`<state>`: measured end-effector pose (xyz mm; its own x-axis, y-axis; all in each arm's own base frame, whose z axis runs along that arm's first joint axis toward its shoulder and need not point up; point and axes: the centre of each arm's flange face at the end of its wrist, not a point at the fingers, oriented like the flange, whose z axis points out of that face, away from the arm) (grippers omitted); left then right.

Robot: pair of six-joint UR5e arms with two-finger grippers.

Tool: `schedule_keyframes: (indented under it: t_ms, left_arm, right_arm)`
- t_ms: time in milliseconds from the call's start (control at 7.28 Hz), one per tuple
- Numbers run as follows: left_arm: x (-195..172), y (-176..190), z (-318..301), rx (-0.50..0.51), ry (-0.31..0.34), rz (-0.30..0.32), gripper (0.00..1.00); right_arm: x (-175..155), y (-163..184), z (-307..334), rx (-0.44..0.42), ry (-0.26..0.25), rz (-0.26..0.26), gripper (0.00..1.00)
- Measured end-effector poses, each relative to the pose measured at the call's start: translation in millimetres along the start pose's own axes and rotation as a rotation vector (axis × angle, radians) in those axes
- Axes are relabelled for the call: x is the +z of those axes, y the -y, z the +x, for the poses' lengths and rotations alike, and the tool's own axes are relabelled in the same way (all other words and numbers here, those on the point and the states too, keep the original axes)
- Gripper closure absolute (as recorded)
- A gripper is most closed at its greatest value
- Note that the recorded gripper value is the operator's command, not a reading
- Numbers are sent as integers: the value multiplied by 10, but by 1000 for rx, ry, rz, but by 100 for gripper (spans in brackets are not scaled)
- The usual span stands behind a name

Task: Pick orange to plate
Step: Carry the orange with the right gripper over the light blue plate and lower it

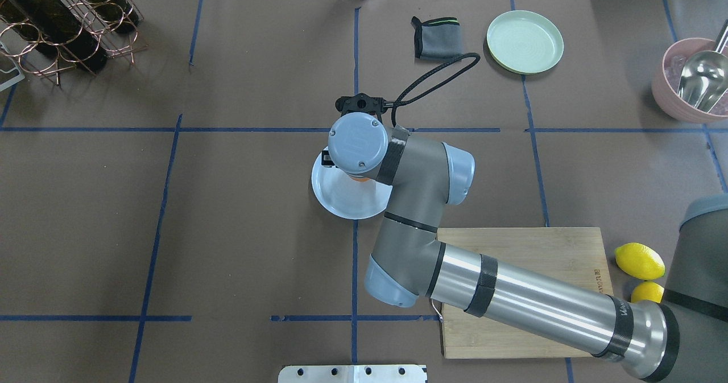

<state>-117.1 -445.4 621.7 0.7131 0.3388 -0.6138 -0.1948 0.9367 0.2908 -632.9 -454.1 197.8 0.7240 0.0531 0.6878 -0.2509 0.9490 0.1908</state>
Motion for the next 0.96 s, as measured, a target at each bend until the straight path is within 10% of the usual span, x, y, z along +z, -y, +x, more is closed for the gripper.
schedule_keyframes:
  t_ms: [412, 687, 962]
  left_arm:
    - [-1, -1, 2, 0, 0, 0, 0]
    - [-1, -2, 2, 1, 0, 0, 0]
    - [-3, -1, 3, 1, 0, 0, 0]
  right_arm:
    - [57, -141, -46, 5, -5, -2, 41]
    - [49, -168, -73, 23, 2, -3, 1]
    - [49, -189, -83, 34, 4, -4, 0]
